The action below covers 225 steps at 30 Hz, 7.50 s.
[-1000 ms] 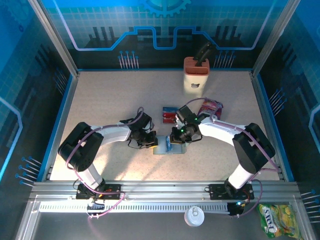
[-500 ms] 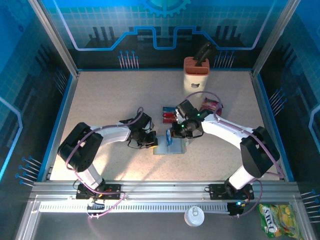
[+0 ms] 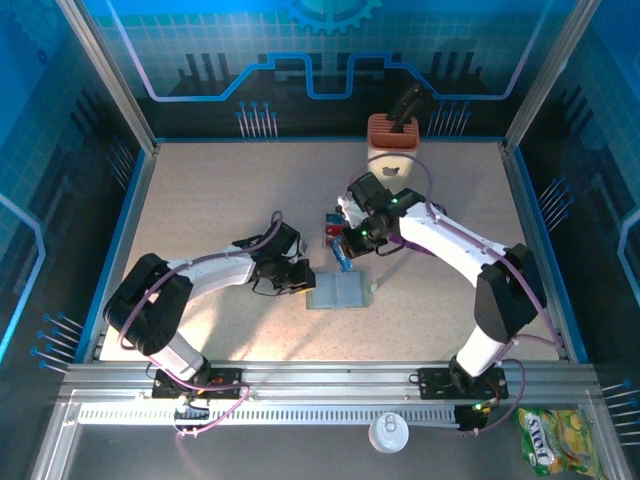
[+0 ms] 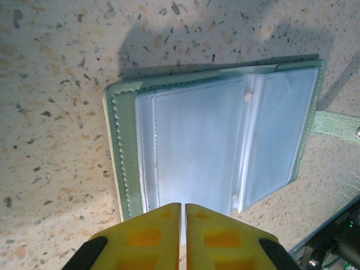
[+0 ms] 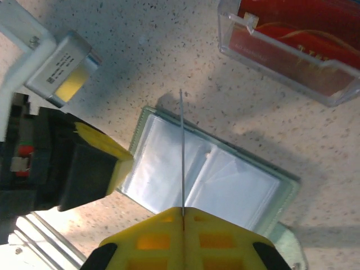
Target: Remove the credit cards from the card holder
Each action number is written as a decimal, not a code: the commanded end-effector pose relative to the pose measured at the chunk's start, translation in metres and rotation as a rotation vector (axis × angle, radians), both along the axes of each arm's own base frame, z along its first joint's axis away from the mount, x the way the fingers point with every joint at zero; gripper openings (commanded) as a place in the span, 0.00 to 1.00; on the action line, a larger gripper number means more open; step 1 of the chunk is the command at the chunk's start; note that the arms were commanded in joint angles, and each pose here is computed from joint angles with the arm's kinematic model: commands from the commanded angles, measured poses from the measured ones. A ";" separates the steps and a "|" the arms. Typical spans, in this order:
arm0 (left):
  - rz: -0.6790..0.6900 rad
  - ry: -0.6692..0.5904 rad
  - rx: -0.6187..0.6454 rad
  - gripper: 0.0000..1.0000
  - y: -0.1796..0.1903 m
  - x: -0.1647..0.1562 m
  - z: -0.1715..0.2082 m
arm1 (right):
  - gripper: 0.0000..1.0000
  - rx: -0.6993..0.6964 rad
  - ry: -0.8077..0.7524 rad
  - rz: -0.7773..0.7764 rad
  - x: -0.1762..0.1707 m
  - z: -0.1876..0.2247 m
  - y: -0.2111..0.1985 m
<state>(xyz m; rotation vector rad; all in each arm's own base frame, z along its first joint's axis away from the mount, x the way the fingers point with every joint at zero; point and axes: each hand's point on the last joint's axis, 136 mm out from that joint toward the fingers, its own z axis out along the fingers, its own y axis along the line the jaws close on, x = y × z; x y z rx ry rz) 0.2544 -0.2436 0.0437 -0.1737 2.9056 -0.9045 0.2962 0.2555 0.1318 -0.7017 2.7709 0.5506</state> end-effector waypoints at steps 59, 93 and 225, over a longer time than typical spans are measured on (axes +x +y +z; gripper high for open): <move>0.007 -0.050 0.156 0.21 0.026 0.005 0.027 | 0.18 -0.215 -0.149 0.760 0.138 -0.016 -0.024; 0.015 -0.082 0.107 0.13 0.020 0.010 0.009 | 0.13 0.117 -0.135 0.129 0.011 -0.008 0.047; 0.341 -1.080 0.512 0.99 0.242 0.144 0.052 | 1.00 -0.077 -1.003 -0.588 0.100 -0.032 -0.239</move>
